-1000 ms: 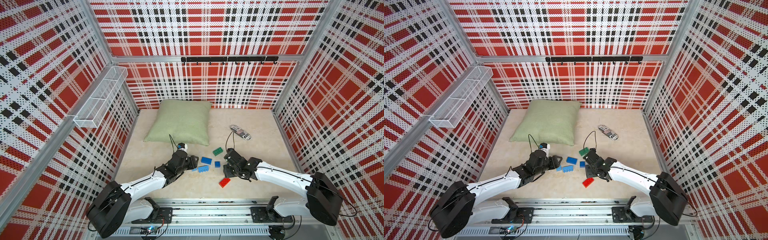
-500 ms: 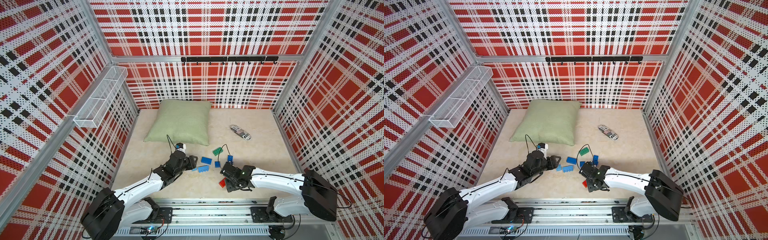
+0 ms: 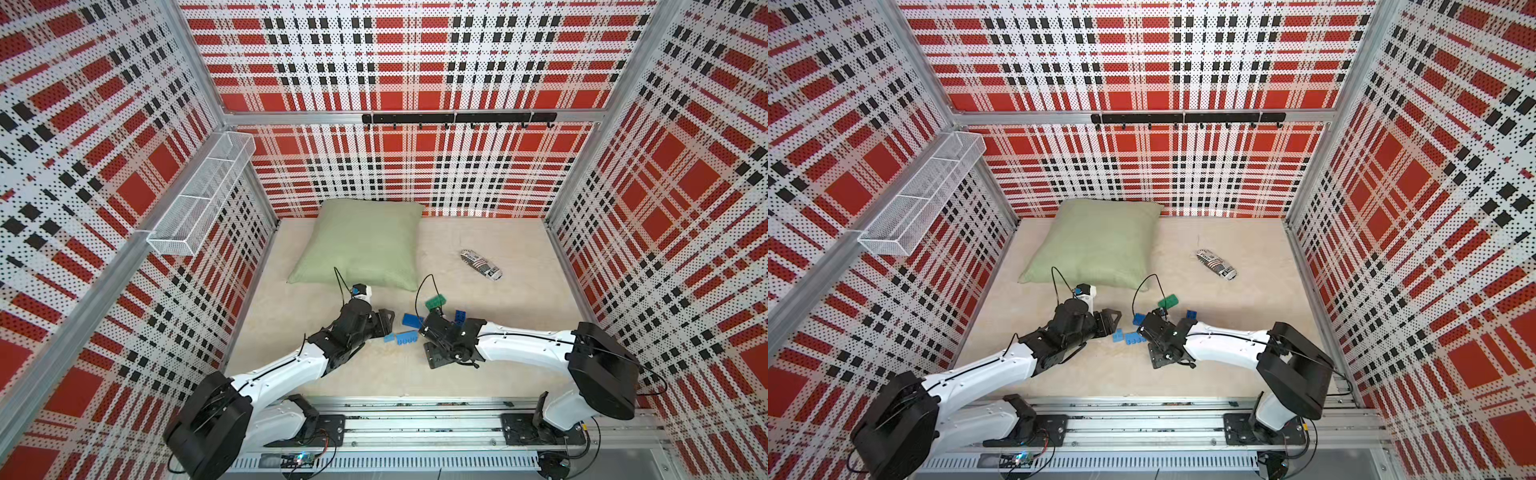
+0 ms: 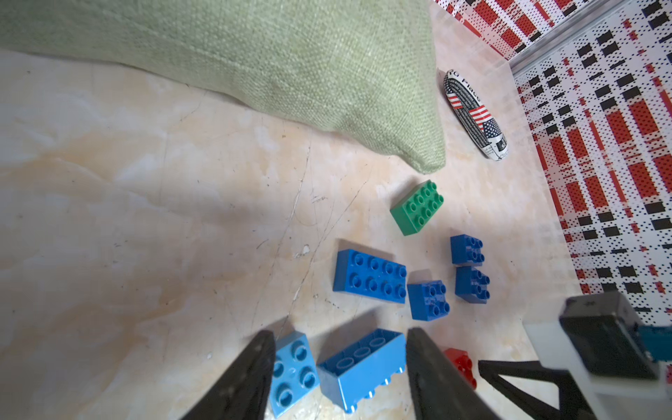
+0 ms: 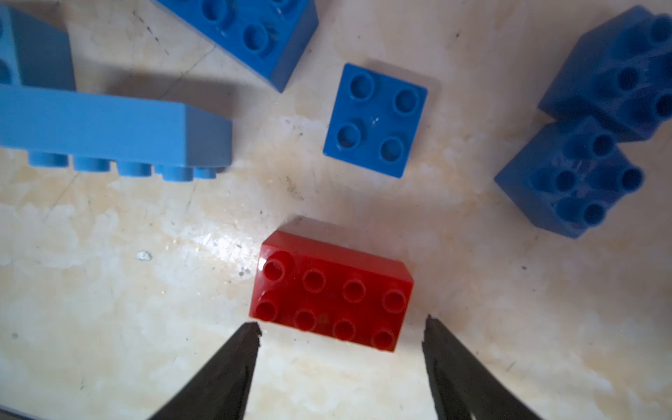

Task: Assemble a heart with lego
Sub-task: Move the lego brick at the center of the board, then pick up the lego brick from the center of the board.

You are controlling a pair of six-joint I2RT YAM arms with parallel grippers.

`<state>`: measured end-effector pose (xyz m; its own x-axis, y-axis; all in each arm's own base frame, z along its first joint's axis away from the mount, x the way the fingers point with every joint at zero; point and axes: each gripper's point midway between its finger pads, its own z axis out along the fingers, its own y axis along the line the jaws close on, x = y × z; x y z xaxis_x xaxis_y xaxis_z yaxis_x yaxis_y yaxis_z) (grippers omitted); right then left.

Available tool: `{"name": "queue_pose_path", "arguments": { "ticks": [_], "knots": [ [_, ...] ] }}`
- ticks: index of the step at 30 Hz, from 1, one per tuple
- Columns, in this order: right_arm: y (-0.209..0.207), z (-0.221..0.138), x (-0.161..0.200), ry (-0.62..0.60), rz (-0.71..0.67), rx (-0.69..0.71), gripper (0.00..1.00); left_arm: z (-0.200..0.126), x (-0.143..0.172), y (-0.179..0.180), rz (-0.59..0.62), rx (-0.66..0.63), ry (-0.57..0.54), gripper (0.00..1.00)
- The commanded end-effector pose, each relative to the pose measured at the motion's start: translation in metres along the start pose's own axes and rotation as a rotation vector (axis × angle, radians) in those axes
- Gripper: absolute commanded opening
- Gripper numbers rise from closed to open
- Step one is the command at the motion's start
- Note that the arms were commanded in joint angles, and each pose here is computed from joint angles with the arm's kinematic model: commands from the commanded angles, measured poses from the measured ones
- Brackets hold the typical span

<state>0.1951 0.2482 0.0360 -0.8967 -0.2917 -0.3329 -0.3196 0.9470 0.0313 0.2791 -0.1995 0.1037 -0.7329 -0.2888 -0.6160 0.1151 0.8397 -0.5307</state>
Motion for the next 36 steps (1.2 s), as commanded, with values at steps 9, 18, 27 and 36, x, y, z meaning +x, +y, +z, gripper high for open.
{"name": "queue_pose_path", "arguments": {
  "ticks": [9,18,27,36],
  "knots": [
    [-0.004,0.004,-0.011,0.003,-0.085,-0.056,0.88,-0.001,-0.011,-0.011,0.002,0.036,-0.019,0.62],
    [-0.005,-0.019,-0.012,-0.057,-0.051,-0.164,0.91,-0.009,0.019,-0.01,0.013,0.052,0.034,0.64],
    [-0.013,0.0,-0.02,-0.002,-0.178,-0.059,0.85,-0.011,0.021,-0.005,0.021,0.036,0.033,0.64],
    [-0.004,0.017,-0.018,0.035,-0.241,-0.081,0.79,-0.004,0.024,-0.002,0.044,0.013,0.057,0.65]
  ]
}}
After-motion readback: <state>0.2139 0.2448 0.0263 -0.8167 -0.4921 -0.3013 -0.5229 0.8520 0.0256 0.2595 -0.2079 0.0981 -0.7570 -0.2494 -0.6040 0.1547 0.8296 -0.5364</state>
